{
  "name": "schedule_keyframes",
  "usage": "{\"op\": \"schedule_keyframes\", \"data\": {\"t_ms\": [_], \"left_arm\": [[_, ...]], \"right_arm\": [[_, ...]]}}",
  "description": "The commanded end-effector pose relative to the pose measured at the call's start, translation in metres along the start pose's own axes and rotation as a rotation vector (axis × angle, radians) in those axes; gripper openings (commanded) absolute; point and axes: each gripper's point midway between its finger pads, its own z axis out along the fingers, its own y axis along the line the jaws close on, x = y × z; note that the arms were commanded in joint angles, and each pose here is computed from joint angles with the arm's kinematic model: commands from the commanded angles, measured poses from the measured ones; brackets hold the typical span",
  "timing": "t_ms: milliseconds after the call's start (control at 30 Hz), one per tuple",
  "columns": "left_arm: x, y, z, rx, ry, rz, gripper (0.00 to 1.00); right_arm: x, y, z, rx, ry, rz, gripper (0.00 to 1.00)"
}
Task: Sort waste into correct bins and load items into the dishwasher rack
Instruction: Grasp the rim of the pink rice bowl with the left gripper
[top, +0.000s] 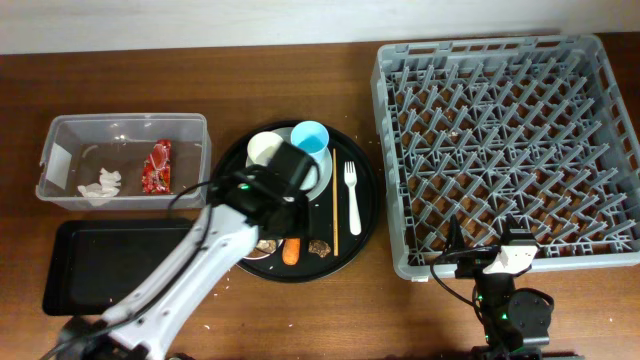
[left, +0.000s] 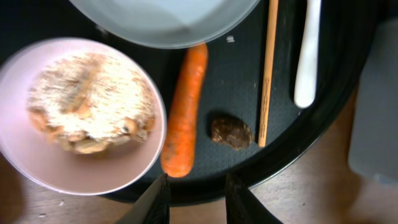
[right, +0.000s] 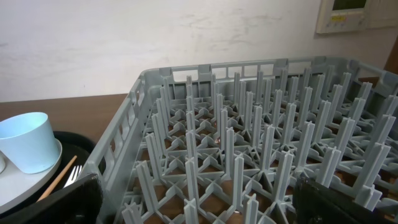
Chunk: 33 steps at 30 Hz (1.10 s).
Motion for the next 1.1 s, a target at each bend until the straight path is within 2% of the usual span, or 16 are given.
{"op": "schedule_keyframes", "data": {"t_ms": [0,67,200,333,467,1067], "left_arm": [[0.009,0.002,0.021,-0.082,0.037,0.047,0.29],[0.009,0.009,0.031,-0.136,0.046,0.055,0.35],[0.001,0.021,0.041,-0.225,0.018,0.063,0.35],[-0.008,0.015,0.054,-0.197,-0.024,0.057,0.34],[-0.014,0.021,0.055,-0.238,-0.059,0.058,0.34],[-0.001,0.03,0.081,-0.284,0.007,0.024,0.27]], "right_arm": [[0.003,-0.001,0.0,0.007,0.005,0.004,0.99],[0.003,-0.001,0.0,0.007,0.005,0.004,0.99],[0.003,-0.001,0.0,0.007,0.005,0.004,0.99],[0.003,-0.001,0.0,0.007,0.005,0.004,0.99],[0.003,-0.001,0.0,0.007,0.005,0.004,0.99],[0.003,-0.001,0.0,0.007,0.005,0.004,0.99]]}}
